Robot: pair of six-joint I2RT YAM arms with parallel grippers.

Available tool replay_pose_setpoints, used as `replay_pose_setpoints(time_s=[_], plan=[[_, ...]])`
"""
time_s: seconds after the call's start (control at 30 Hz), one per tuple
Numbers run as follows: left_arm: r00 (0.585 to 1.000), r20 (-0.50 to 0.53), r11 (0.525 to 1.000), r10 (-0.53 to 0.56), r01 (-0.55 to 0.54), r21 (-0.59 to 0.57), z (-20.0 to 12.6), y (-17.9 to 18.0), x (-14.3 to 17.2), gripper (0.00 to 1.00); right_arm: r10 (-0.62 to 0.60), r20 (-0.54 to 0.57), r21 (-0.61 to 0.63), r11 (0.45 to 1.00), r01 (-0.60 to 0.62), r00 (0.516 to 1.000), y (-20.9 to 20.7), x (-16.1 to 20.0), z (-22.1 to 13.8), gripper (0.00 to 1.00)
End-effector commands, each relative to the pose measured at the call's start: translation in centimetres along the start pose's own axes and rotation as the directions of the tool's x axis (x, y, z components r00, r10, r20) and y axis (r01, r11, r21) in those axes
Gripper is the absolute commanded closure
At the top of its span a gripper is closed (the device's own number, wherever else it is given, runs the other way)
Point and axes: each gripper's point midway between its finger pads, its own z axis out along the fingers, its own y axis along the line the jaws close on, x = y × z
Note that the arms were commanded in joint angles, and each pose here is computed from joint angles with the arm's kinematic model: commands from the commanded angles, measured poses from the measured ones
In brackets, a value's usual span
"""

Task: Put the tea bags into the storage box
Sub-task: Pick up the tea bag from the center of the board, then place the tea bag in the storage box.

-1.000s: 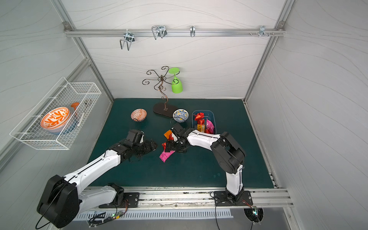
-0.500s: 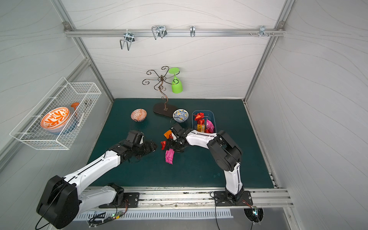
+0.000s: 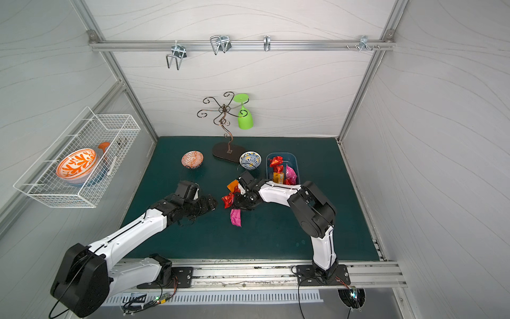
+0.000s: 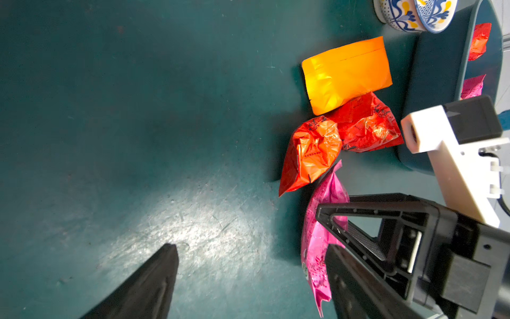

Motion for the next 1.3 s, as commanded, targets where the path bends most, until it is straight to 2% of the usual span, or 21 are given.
replay_pose_setpoints(time_s=[0.0, 0.27, 0.47, 0.6, 0.73, 0.9, 1.03, 1.27], plan=[[1.000, 0.020, 1.000, 0.006, -0.006, 0.010, -0.4, -0.3, -0.3, 0.12, -0.038, 0.019, -0.022, 0.999, 0.038, 0.999, 0.7, -0.1, -3.0, 0.62], [1.000, -0.008, 0.999, 0.020, -0.020, 0.031, 0.2, -1.2, -0.4, 0.12, -0.053, 0.150, -0.046, 0.997, 0.060, 0.987, -0.7, -3.7, -11.5, 0.65], [0.999, -0.020, 0.998, 0.024, -0.023, 0.050, 0.4, -2.1, -0.8, 0.12, -0.021, 0.297, 0.043, 0.999, 0.009, 0.955, -6.3, -8.5, -18.3, 0.65], [0.999, -0.029, 0.998, 0.023, -0.022, 0.057, 0.5, -2.4, -0.9, 0.12, 0.040, 0.373, 0.058, 0.996, -0.067, 0.927, -10.0, -11.8, -20.8, 0.65], [0.999, -0.033, 0.998, 0.023, -0.021, 0.059, 0.4, -2.4, -0.8, 0.12, 0.090, 0.403, 0.047, 0.992, -0.118, 0.911, -12.2, -14.5, -21.3, 0.66], [0.999, -0.026, 0.999, 0.023, -0.022, 0.047, 0.1, -2.0, -0.6, 0.12, 0.071, 0.390, -0.022, 0.997, -0.068, 0.918, -11.2, -16.7, -20.0, 0.67], [0.999, -0.026, 0.999, 0.022, -0.021, 0.044, 0.2, -1.8, -0.5, 0.12, 0.072, 0.357, -0.048, 0.997, -0.059, 0.931, -11.0, -17.2, -18.4, 0.67], [0.999, -0.029, 0.998, 0.031, -0.029, 0.049, 0.2, -2.3, -0.8, 0.12, 0.038, 0.315, -0.009, 0.999, -0.038, 0.948, -11.0, -17.1, -15.8, 0.64]])
